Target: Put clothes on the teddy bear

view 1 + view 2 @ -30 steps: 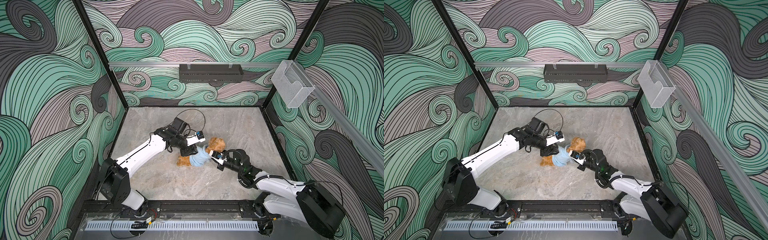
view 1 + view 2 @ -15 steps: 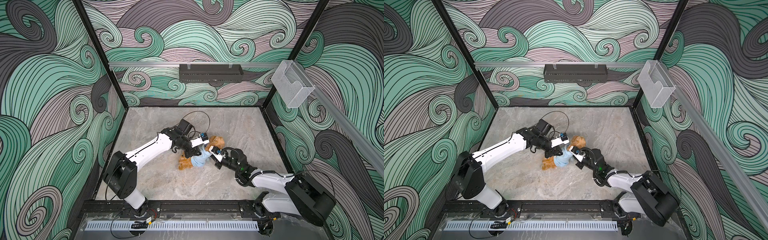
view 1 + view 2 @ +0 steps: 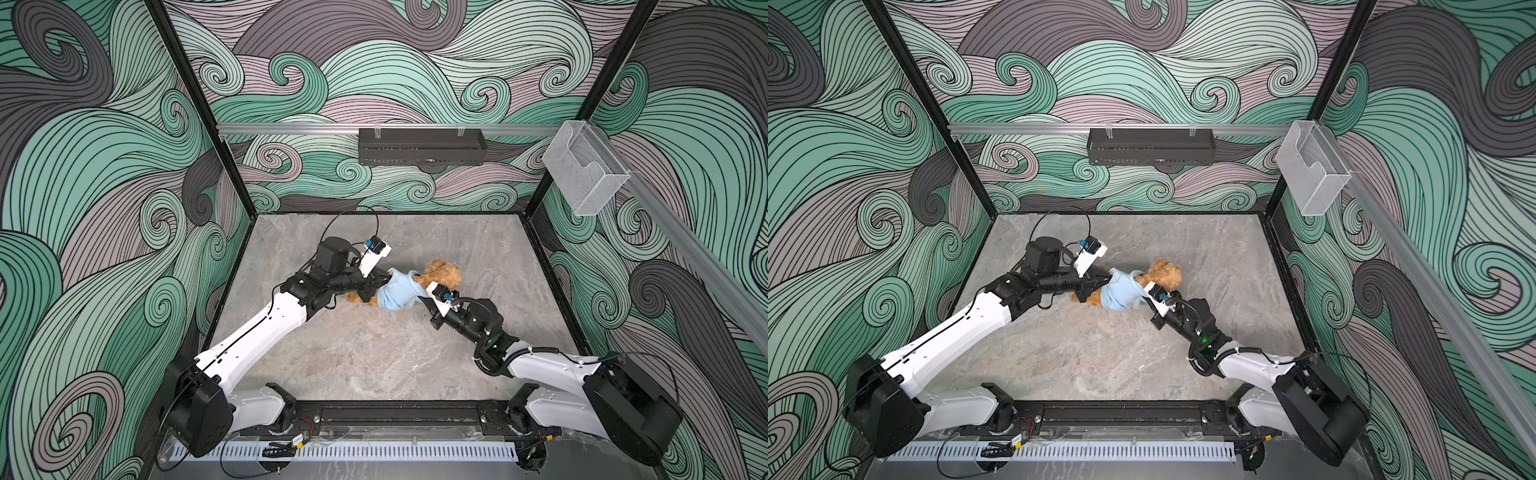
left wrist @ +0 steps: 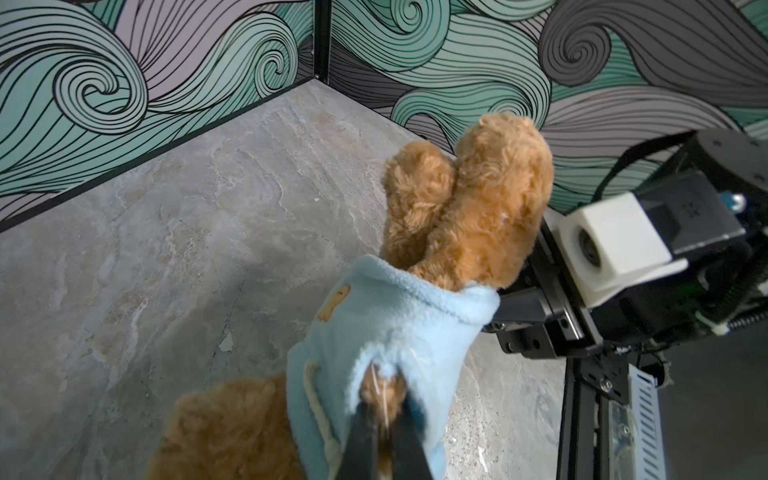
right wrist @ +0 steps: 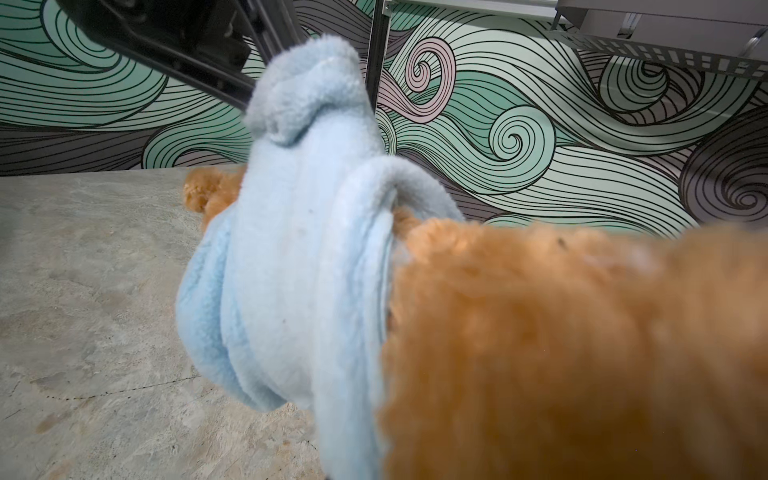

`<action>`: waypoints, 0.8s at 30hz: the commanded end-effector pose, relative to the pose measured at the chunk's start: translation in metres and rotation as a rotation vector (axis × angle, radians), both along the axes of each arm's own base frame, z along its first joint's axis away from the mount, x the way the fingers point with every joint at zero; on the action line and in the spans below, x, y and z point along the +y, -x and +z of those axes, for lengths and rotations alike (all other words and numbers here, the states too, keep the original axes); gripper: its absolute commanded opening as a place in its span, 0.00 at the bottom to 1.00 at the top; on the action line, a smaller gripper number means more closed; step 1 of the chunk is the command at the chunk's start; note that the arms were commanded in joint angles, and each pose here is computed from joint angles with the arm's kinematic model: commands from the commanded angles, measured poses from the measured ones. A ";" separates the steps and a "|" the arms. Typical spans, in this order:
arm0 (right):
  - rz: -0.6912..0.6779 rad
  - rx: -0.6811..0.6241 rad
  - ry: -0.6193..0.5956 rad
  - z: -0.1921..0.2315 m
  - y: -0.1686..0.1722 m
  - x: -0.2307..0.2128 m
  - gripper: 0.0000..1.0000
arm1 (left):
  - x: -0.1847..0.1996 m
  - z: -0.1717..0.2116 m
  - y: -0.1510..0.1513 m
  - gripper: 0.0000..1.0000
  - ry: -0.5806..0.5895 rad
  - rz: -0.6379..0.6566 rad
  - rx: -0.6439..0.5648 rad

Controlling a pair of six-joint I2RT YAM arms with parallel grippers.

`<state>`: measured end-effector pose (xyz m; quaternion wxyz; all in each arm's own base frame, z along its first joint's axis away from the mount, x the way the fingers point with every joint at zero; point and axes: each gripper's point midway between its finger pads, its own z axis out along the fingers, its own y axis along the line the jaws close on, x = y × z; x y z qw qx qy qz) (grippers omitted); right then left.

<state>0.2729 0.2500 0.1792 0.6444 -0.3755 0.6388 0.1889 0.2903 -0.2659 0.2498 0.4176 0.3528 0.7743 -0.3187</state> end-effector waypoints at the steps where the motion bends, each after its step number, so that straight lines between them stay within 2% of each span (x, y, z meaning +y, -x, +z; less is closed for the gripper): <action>1: -0.109 0.038 -0.006 -0.014 -0.008 -0.019 0.00 | 0.035 0.021 -0.041 0.00 0.052 0.287 -0.026; 4: -0.150 0.051 -0.025 -0.014 -0.012 -0.024 0.00 | 0.054 0.016 -0.049 0.00 0.061 0.413 -0.014; 6: -0.165 0.076 -0.029 -0.018 -0.014 -0.025 0.00 | 0.054 0.018 -0.045 0.00 0.092 0.401 -0.021; 8: -0.170 0.104 -0.037 -0.019 -0.017 -0.023 0.00 | 0.038 0.018 -0.034 0.00 0.128 0.288 -0.020; 11: -0.173 0.170 -0.035 -0.025 -0.022 -0.018 0.00 | 0.008 0.015 0.000 0.00 0.147 0.012 -0.012; 16: -0.137 0.221 0.014 -0.041 -0.022 -0.011 0.00 | 0.007 0.023 0.011 0.00 0.147 -0.036 -0.076; 18: -0.124 0.264 0.075 -0.052 -0.023 -0.008 0.00 | -0.001 0.035 0.025 0.00 0.163 -0.134 -0.147; 21: -0.090 0.311 0.112 -0.063 -0.021 -0.002 0.00 | -0.010 0.039 0.044 0.00 0.120 -0.249 -0.248; 24: -0.079 0.319 0.107 -0.069 -0.020 0.000 0.00 | 0.000 0.053 0.022 0.00 0.168 -0.083 -0.237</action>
